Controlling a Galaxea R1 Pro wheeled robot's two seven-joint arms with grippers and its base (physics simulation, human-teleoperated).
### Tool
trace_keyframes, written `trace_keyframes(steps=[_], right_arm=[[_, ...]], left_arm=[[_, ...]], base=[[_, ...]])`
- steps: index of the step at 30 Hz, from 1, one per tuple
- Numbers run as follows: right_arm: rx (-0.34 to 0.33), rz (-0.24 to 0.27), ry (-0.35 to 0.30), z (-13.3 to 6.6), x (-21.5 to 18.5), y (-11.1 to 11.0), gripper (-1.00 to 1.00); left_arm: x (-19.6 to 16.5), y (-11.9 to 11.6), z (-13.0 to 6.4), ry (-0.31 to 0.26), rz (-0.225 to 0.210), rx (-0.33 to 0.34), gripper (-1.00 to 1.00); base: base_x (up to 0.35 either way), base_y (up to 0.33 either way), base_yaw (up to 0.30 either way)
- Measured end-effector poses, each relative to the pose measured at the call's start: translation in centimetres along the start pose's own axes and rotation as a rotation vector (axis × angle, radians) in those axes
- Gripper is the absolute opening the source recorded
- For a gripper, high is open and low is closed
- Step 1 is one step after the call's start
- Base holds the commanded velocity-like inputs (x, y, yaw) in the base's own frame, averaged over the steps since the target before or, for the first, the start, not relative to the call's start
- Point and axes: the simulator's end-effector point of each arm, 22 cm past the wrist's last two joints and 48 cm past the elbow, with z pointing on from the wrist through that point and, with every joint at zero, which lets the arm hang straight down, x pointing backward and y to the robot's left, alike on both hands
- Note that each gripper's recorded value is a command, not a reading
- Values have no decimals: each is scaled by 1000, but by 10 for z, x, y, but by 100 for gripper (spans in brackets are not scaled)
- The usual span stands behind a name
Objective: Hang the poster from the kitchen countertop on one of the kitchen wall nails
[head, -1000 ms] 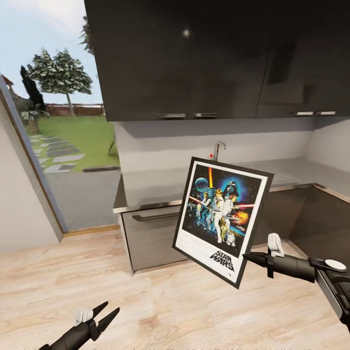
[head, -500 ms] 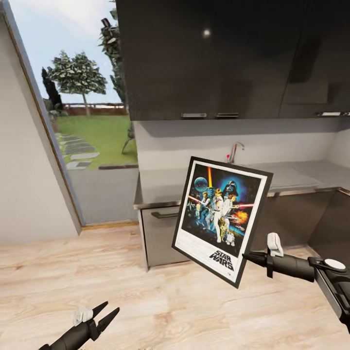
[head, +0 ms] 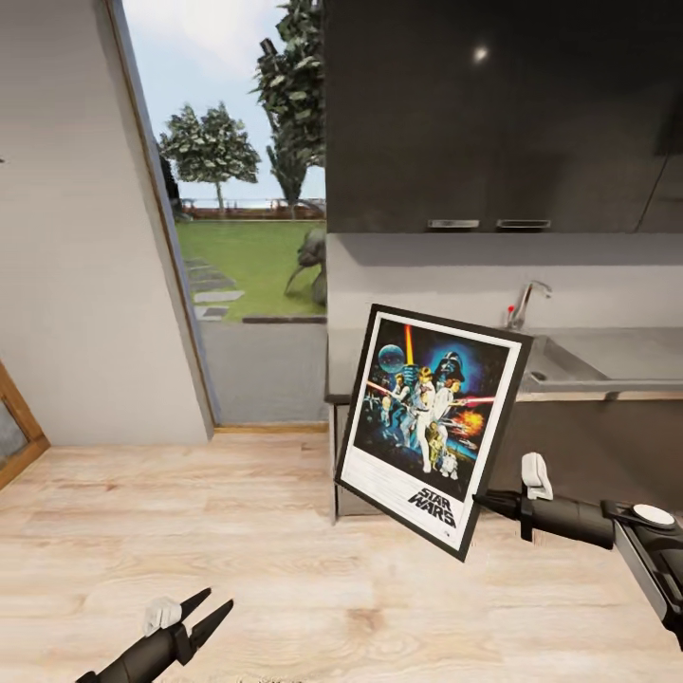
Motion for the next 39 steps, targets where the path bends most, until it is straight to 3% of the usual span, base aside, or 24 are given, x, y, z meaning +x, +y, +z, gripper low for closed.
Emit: trace_keyframes(steps=[14, 27, 39], right_arm=[[0, 6, 2, 1, 3, -1, -100], [0, 6, -2, 0, 2, 0, -100], [1, -11, -12, -2, -7, 3, -100]], left_arm=[[3, 1, 0, 5, -5, -2, 100], [2, 1, 0, 4, -3, -2, 100], [-5, -2, 0, -9, 8, 4, 100]], base=[[0, 213, 229], [0, 281, 16], [0, 27, 0]])
